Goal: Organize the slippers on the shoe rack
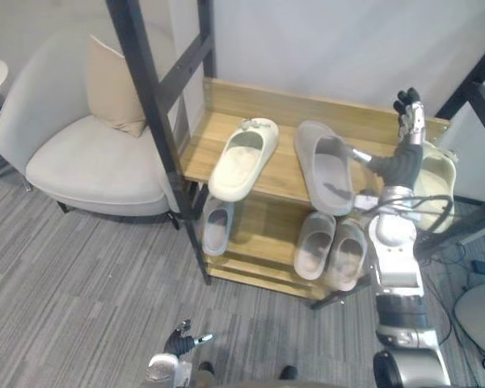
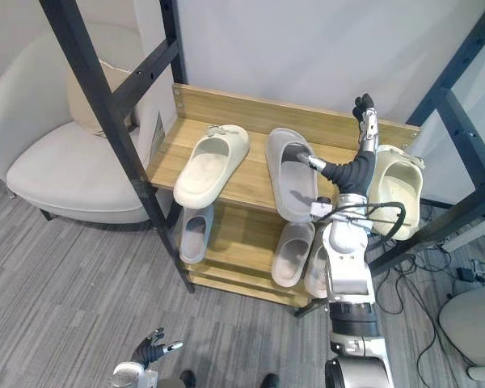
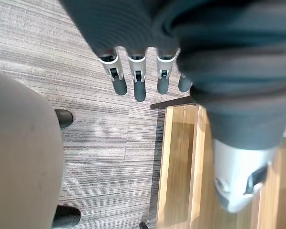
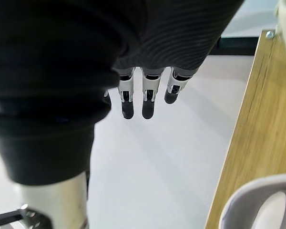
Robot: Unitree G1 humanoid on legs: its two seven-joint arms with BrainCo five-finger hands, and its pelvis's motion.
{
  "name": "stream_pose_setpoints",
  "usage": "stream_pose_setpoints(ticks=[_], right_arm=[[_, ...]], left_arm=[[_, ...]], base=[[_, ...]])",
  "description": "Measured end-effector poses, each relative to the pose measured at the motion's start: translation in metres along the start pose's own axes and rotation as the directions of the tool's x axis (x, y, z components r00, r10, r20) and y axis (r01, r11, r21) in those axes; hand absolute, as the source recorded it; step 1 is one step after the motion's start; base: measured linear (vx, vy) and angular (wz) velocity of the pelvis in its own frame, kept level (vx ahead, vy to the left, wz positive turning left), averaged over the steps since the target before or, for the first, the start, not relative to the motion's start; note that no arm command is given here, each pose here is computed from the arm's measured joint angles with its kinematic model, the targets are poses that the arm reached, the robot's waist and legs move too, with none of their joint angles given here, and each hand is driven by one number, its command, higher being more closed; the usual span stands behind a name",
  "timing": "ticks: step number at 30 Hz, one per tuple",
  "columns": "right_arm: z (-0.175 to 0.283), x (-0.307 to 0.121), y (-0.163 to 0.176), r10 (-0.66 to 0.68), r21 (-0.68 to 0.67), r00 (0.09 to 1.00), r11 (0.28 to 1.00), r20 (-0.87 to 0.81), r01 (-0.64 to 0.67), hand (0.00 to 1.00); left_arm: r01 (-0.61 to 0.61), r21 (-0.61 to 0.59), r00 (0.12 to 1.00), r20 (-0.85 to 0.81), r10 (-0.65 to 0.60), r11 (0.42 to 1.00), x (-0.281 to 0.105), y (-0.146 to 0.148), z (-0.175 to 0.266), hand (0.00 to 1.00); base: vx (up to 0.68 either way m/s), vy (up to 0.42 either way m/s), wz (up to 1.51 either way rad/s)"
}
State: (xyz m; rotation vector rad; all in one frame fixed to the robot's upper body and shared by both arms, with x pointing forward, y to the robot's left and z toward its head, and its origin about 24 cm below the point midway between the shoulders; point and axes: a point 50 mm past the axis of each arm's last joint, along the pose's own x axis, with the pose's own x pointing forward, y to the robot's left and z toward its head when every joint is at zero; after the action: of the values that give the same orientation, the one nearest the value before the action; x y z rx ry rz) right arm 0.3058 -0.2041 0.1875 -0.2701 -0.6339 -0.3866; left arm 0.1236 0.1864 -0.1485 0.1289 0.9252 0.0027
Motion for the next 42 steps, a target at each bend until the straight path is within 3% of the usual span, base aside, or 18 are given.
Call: stream_pose_setpoints(ticks=[14, 35, 36, 42], right_arm=[[-0.039, 0.003, -0.006, -0.051, -0.148, 0.983, 0.989, -0.174, 0.025, 0.0], [-0.058, 0.005, -0.001, -0.05, -0.146, 0.958, 0.989, -0.284, 0.009, 0.0], [-0.057, 0.008, 0.001, -0.046, -0.133, 0.958, 0.991, -0.284, 0.008, 1.0], [-0.055, 0.03, 0.002, -0.023, -0.084, 0.955, 0.996, -0.296, -0.002, 1.0]], left_arm=[[0.001, -0.001, 1.0, 0.019, -0.001, 1.0, 0.001, 0.0, 0.005, 0.0], [-0.007, -0.011, 1.0, 0.029, 0.008, 1.0, 0.001, 0.003, 0.007, 0.0], [-0.009, -0.014, 1.0, 0.029, 0.009, 1.0, 0.001, 0.003, 0.007, 0.0], [-0.014, -0.032, 1.0, 0.027, 0.015, 0.999, 0.001, 0.005, 0.007, 0.0]], base=[[-0.02, -0.008, 0.14], [-0.05, -0.007, 0.01], [0.01, 0.004, -0.07], [-0.02, 0.003, -0.02]])
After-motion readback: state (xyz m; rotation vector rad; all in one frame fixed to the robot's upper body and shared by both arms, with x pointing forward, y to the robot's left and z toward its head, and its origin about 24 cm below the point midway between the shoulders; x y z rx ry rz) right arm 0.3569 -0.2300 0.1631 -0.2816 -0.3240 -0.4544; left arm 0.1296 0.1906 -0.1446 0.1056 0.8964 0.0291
